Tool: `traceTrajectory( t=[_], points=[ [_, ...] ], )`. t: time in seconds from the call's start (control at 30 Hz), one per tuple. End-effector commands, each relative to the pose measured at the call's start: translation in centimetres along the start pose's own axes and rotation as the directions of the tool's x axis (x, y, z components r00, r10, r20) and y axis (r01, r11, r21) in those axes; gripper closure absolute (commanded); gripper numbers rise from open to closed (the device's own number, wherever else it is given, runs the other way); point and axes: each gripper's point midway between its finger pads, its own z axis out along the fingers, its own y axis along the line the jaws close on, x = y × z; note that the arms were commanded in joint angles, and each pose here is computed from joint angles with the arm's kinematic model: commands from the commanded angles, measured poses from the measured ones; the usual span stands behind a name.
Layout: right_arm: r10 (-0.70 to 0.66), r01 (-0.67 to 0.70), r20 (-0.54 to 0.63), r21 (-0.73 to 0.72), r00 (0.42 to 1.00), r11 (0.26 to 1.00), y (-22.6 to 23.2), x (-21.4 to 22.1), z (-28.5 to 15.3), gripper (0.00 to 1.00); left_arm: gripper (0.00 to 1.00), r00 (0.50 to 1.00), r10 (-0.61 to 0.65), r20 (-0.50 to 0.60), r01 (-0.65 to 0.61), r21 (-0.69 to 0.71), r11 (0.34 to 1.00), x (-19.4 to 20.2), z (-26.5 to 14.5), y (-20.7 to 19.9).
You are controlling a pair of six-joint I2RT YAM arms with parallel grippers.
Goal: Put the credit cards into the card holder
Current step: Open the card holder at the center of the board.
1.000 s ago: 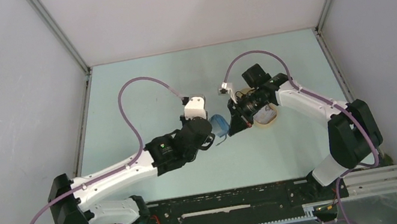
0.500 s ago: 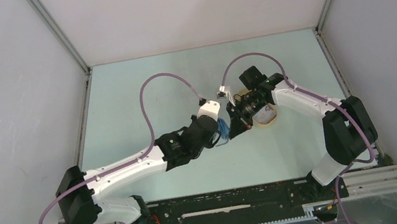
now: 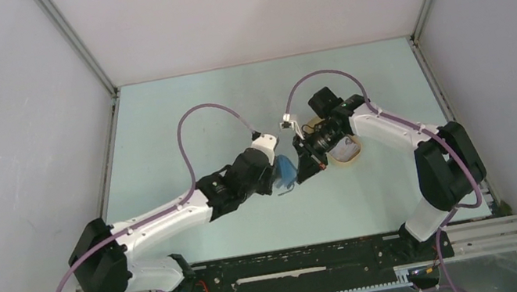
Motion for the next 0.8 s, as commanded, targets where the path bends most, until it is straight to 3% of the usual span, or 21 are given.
traceTrajectory(
  t=[0.0, 0.1, 0.23, 0.33, 0.47, 0.5, 0.6, 0.77],
  points=[
    [-0.069, 0.070, 0.041, -0.028, 0.997, 0.997, 1.0, -2.0, -0.4, 1.00, 0.64, 0.999, -0.018, 0.047, 0.012, 0.106, 0.994, -0.8, -0.7, -1.4],
    [-0.070, 0.071, 0.041, -0.028, 0.997, 0.997, 1.0, -2.0, -0.4, 1.00, 0.65, 0.998, -0.020, 0.058, 0.013, 0.113, 0.993, -0.9, -0.8, -1.3],
    [-0.071, 0.072, 0.036, -0.020, 0.997, 0.997, 0.8, -1.9, -0.4, 1.00, 0.78, 0.998, -0.024, 0.060, 0.016, 0.124, 0.992, -0.7, -1.0, -1.1],
    [-0.074, 0.074, 0.029, -0.007, 0.997, 0.997, 0.5, -1.9, -0.5, 1.00, 0.99, 0.998, -0.027, 0.065, 0.017, 0.146, 0.989, -0.5, -1.2, -1.2],
    [-0.074, 0.073, 0.021, 0.022, 0.997, 0.997, 0.0, -1.8, -0.6, 1.00, 1.00, 0.997, -0.050, 0.056, 0.037, 0.210, 0.977, -0.2, -1.6, -2.0],
    [-0.073, 0.072, 0.017, 0.038, 0.997, 0.997, -0.3, -1.8, -0.7, 0.97, 1.00, 0.997, -0.064, 0.052, 0.050, 0.229, 0.972, -0.1, -1.8, -2.2],
    [-0.071, 0.071, -0.004, 0.133, 0.997, 0.989, -2.0, -1.6, -1.3, 0.77, 1.00, 0.993, -0.122, 0.006, 0.114, 0.298, 0.948, 0.6, -2.2, -2.9],
    [-0.070, 0.067, 0.000, 0.277, 0.998, 0.959, -4.5, -1.6, -2.8, 0.55, 1.00, 0.945, -0.298, -0.135, 0.327, 0.380, 0.865, 2.0, -2.4, -3.9]
  ],
)
